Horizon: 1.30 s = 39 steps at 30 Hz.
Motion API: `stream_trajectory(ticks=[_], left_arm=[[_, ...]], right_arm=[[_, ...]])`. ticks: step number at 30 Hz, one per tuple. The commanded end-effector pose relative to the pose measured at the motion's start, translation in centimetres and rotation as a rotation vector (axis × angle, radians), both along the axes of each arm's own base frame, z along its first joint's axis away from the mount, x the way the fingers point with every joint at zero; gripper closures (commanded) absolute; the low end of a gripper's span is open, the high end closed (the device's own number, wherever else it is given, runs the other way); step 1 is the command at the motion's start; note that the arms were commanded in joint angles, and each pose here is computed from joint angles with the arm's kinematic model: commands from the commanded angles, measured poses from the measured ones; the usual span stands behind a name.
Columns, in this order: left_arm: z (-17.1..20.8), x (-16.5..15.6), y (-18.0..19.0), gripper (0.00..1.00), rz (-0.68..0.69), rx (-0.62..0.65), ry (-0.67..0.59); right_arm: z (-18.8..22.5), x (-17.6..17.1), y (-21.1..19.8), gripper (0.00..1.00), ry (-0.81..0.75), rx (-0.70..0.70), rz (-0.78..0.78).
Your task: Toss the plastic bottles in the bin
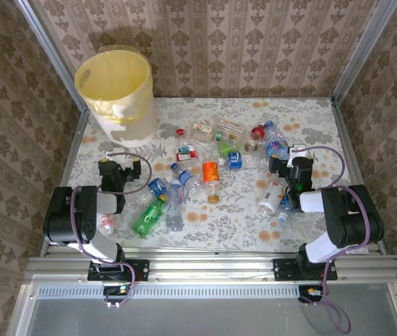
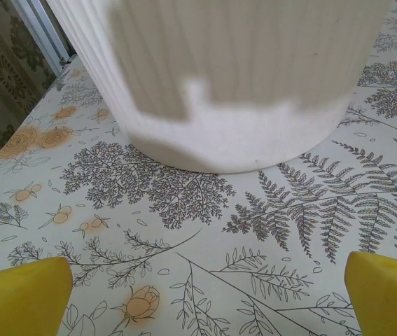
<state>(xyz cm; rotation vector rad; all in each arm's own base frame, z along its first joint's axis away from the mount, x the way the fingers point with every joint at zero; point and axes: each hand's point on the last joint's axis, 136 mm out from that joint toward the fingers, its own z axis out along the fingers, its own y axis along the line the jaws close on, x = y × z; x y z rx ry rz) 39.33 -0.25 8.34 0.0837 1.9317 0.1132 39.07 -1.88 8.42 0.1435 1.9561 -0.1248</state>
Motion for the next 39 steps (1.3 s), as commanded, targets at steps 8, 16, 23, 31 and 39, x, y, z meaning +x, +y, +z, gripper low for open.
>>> stream_trajectory(ticks=[8,16,23,31,39], left_arm=[[1.4,0.7,0.0,0.0,-0.003,0.013,-0.04],[1.4,0.7,0.0,0.0,-0.003,0.012,-0.038],[1.4,0.7,0.0,0.0,-0.005,0.01,-0.036],[1.3,0.7,0.0,0.0,-0.006,0.007,-0.034],[5.1,-1.7,-0.6,0.0,0.02,0.064,-0.129]], right_arm=[[1.5,0.7,0.2,0.0,-0.052,-0.004,0.008],[1.4,0.7,0.3,0.0,-0.05,-0.001,0.01],[1.4,0.7,0.2,0.0,-0.05,0.0,0.01],[1.5,0.7,0.2,0.0,-0.051,-0.002,0.009],[5.3,-0.4,-0.2,0.0,-0.021,-0.032,-0.064]])
